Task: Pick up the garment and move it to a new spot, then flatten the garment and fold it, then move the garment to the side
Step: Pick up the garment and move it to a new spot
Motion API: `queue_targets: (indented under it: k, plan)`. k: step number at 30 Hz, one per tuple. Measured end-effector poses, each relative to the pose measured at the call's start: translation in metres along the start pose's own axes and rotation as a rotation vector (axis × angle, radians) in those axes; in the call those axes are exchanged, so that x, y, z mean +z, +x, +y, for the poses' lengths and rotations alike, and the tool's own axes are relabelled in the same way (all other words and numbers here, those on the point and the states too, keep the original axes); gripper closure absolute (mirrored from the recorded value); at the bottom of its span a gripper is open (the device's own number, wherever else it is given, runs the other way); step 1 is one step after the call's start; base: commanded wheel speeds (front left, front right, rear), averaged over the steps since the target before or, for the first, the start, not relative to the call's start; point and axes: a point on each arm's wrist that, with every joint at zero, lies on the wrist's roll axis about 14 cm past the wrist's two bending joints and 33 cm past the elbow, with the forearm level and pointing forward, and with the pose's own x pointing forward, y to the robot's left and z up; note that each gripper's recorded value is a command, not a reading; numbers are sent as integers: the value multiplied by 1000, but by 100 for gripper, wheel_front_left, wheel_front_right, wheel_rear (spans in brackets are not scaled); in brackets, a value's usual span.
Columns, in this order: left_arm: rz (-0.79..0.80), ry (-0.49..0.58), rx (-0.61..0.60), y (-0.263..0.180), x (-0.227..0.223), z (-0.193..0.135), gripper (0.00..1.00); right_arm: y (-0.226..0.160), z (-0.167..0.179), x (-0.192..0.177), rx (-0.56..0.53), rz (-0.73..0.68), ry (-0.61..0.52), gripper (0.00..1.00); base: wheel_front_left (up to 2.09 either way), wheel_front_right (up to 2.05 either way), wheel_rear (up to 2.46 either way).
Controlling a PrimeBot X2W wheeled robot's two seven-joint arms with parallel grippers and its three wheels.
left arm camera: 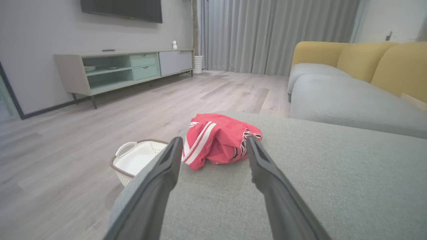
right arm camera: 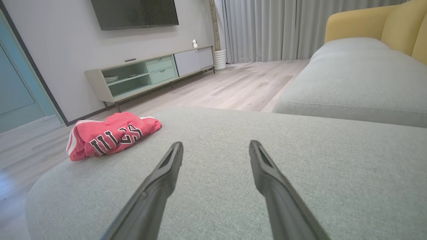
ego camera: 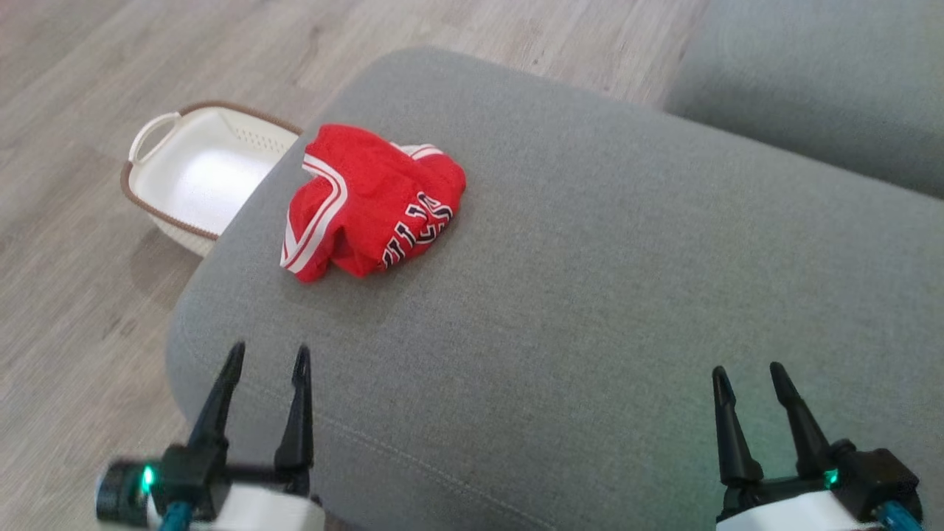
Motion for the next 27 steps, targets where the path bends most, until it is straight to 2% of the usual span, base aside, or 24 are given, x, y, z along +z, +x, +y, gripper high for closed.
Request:
queue_targets:
  k: [5,6,8,10,15,18,23,27]
  plan:
    - [-158,68,-94,61,48,-11,0,11,-16,-8,-24,14,-7,0,0,0,0]
    - [-158,68,-94,61,48,-11,0,11,-16,-8,-24,14,-7,0,0,0,0]
    - [-200,70,-122,93,68,-13,0,15,-22,-10,-29,18,-10,0,0,0,0]
    - [-164,112,-157,128,75,-12,0,18,-29,-14,-32,25,-19,0,0,0,0]
    - [87,121,-155,200,54,2,0,22,-50,-20,-51,36,-46,0,0,0,0]
    - [320,27,-139,229,15,4,0,26,-69,-22,-72,38,-70,0,0,0,0]
    - [721,-77,-157,228,-71,-13,0,29,-98,-29,-111,52,-93,0,0,0,0]
    - [949,-52,-154,210,-124,-15,0,30,-111,-38,-126,81,-97,0,0,0,0]
